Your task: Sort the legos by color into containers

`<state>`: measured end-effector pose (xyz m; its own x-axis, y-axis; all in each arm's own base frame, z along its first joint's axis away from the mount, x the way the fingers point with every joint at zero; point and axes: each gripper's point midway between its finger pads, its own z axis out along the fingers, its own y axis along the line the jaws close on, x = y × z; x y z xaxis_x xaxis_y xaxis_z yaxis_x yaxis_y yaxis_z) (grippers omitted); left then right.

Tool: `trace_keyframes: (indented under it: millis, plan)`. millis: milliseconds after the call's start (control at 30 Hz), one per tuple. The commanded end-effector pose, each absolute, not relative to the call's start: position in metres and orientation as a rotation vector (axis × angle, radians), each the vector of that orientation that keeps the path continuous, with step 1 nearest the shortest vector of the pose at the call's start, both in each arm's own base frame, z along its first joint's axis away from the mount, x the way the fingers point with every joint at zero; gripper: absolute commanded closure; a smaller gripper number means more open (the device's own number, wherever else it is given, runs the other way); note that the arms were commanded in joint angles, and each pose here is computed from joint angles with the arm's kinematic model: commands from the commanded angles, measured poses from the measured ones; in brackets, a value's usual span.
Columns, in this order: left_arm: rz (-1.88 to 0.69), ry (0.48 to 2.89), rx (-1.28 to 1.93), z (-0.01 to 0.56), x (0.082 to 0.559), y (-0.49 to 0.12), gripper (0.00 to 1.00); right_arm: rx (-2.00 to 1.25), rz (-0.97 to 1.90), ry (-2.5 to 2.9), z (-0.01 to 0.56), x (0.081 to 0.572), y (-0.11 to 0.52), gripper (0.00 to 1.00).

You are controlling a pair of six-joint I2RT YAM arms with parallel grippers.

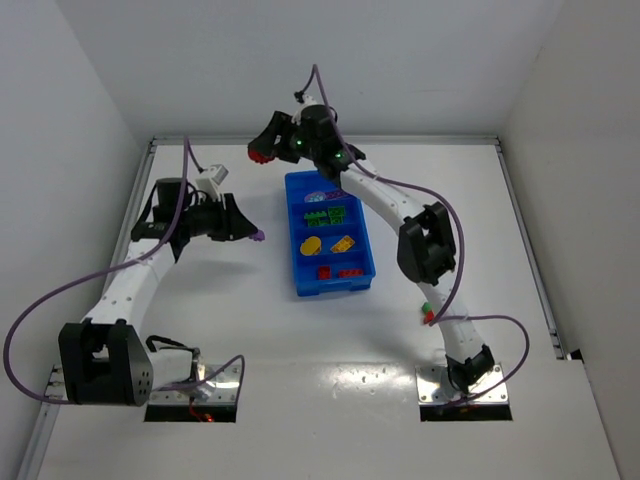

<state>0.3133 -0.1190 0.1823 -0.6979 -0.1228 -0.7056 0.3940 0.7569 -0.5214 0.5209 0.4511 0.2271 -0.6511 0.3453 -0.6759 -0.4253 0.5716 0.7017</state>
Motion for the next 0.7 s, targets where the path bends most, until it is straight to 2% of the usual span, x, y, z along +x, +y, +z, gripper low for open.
trace_keyframes:
  millis: [0,167,200,267,300,367,400,500,533,633,667]
  plan:
    - [-0.849,2.125,0.240,0.202,0.314,-0.118,0.72,-0.103,1.120,1.899,0.246,0.526,0.440,1.00]
    - [-0.791,2.073,0.252,0.223,0.324,-0.114,0.72,-0.178,0.956,1.927,0.234,0.537,0.386,1.00]
    - [-0.781,2.075,0.246,0.222,0.325,-0.113,0.72,-0.211,0.866,1.960,0.217,0.542,0.365,1.00]
    - [-0.768,2.071,0.242,0.225,0.329,-0.111,0.72,-0.238,0.778,1.943,0.228,0.542,0.340,1.00]
    - [-0.765,2.061,0.245,0.230,0.330,-0.111,0.72,-0.243,0.736,1.979,0.211,0.540,0.323,1.00]
    - [-0.774,2.072,0.255,0.226,0.334,-0.112,0.72,-0.279,0.670,1.951,0.224,0.535,0.300,1.00]
    - [-0.774,2.072,0.255,0.226,0.334,-0.112,0.72,-0.298,0.652,1.989,0.210,0.528,0.290,1.00]
    - [-0.776,2.097,0.236,0.218,0.337,-0.109,0.72,-0.399,0.595,1.981,0.216,0.502,0.264,1.00]
    - [-0.762,2.092,0.232,0.219,0.343,-0.107,0.72,-0.477,0.583,2.005,0.198,0.485,0.260,1.00]
    - [-0.750,2.107,0.230,0.212,0.351,-0.106,0.72,-0.594,0.605,1.941,0.218,0.453,0.251,1.00]
    - [-0.749,2.106,0.230,0.213,0.354,-0.106,0.72,-0.650,0.591,1.969,0.202,0.438,0.246,1.00]
